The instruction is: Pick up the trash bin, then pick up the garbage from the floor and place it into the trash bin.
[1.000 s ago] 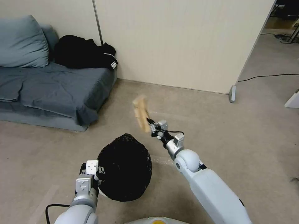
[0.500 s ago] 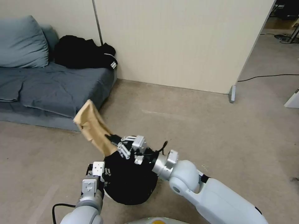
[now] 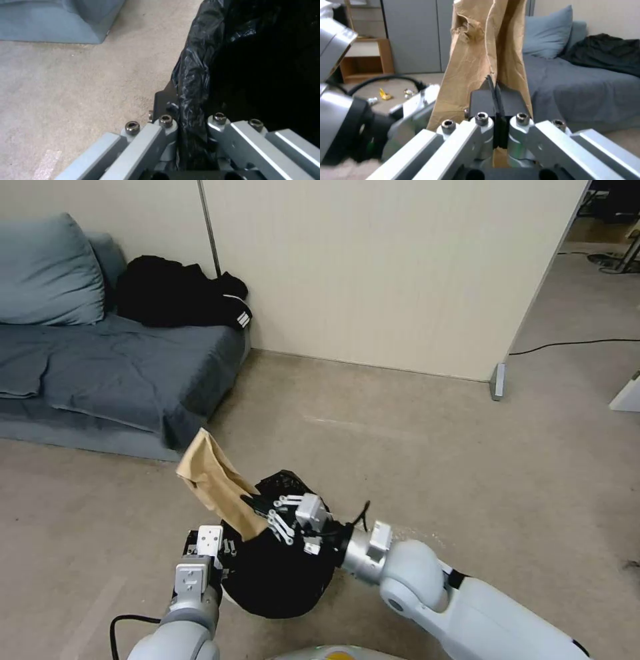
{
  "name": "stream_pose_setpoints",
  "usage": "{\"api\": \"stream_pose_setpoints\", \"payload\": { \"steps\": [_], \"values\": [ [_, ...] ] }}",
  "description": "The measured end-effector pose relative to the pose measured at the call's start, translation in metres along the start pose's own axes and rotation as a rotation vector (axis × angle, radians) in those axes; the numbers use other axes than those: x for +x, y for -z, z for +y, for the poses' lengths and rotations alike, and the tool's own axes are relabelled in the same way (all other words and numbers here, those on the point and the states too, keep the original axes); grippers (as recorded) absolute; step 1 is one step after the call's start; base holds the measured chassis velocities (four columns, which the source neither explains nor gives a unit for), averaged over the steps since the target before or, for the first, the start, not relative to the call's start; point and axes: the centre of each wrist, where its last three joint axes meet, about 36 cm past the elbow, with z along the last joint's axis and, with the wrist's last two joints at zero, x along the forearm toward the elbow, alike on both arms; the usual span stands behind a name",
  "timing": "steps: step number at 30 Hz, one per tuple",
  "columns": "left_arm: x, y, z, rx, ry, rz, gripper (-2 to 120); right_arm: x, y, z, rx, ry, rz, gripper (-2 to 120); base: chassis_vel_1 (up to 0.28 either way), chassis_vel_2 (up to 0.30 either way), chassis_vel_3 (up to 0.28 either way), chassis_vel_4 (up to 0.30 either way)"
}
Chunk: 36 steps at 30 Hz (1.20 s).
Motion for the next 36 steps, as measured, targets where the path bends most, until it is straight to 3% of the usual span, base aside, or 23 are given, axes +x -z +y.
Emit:
{"api": "stream_pose_setpoints", "payload": {
  "steps": [19, 32, 36],
  "values": [
    [-0.004, 0.008, 0.009, 0.017, 0.016, -0.02, 3, 0.035, -0.019, 0.017, 0.009, -0.026, 0.081, 0, 0.0, 0.0, 0.0, 0.0],
    [0.001, 0.011, 0.009, 0.027, 0.013, -0.025, 3, 0.039, -0.02, 0.017, 0.038, -0.013, 0.101, 42, 0.0, 0.0, 0.0, 0.0],
    [0.003, 0.009, 0.007, 0.029, 0.01, -0.016, 3, 0.038, -0.018, 0.016, 0.044, -0.009, 0.096, 60, 0.0, 0.0, 0.0, 0.0]
  ]
}}
